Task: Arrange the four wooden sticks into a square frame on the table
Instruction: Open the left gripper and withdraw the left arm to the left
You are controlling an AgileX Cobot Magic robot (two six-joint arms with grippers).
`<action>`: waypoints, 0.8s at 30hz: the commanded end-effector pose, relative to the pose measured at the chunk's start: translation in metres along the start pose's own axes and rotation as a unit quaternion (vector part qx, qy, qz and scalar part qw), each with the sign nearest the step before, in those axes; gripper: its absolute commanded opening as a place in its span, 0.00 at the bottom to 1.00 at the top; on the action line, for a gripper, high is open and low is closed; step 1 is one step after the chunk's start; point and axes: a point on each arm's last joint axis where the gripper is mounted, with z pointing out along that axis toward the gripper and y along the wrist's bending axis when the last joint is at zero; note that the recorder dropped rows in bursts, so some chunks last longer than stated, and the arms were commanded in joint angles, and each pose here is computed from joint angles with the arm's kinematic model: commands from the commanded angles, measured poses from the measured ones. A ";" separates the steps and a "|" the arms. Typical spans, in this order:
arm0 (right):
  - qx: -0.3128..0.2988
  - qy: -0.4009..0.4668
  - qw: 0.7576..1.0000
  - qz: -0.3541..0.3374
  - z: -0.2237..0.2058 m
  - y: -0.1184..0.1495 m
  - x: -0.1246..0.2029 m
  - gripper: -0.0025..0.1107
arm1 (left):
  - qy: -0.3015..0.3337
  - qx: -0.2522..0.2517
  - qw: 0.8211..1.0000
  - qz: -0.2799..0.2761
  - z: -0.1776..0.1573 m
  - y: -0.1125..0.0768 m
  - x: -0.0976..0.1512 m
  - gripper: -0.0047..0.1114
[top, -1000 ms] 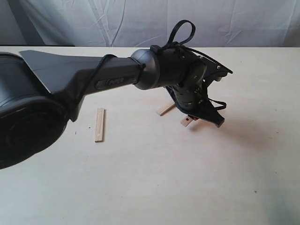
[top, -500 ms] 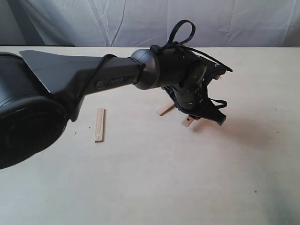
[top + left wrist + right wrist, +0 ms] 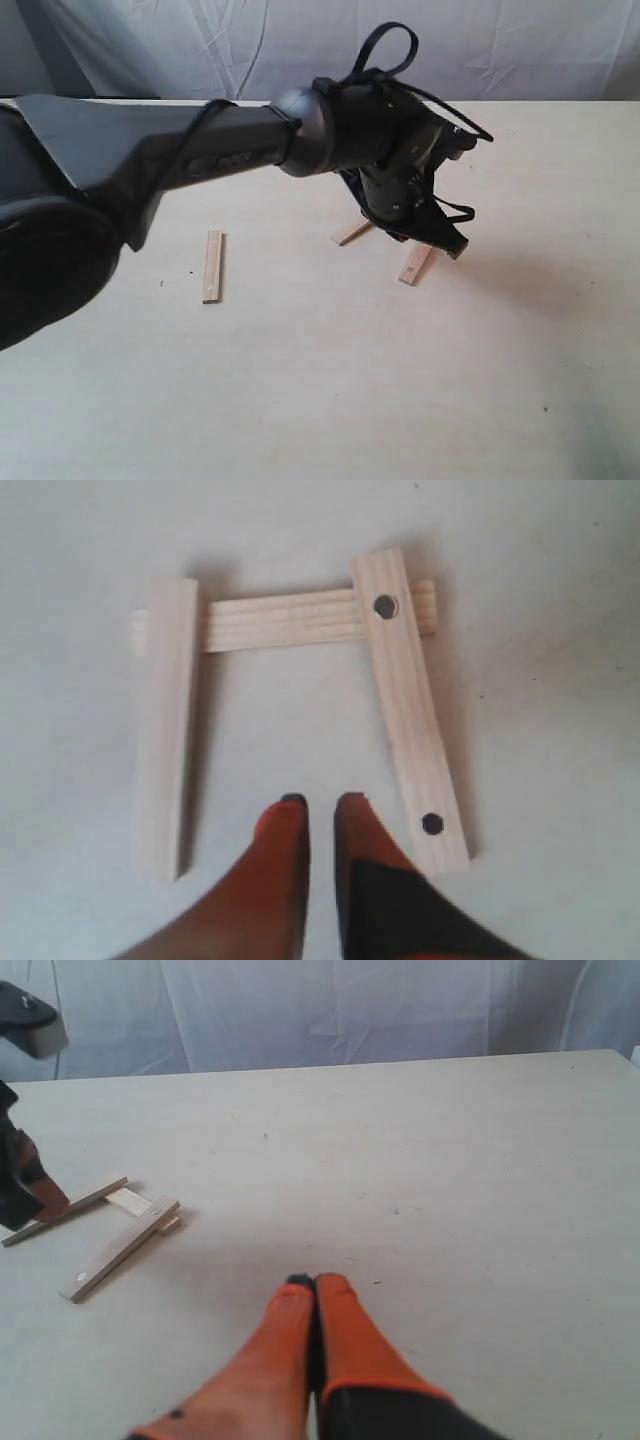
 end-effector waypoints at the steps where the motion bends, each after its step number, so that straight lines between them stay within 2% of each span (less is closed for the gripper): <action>1: 0.002 -0.009 1.000 0.000 0.000 0.000 -0.001 0.03 | -0.015 -0.025 1.000 0.007 -0.046 0.011 -0.008 0.04; 5: 0.002 -0.009 1.000 0.000 0.000 0.000 -0.001 0.03 | -0.003 -0.034 0.999 -0.010 -0.075 0.025 -0.006 0.04; 9: 0.002 -0.009 1.000 0.000 0.000 0.000 -0.001 0.03 | 0.012 -0.043 0.998 -0.035 -0.102 0.048 0.005 0.04; 14: 0.002 -0.009 1.000 0.000 0.000 0.000 -0.001 0.03 | -0.009 -0.009 0.995 -0.097 -0.134 0.077 0.027 0.04; 24: 0.002 -0.009 1.000 0.000 0.000 0.000 -0.001 0.03 | -0.050 -0.025 0.982 -0.178 -0.175 0.127 0.107 0.04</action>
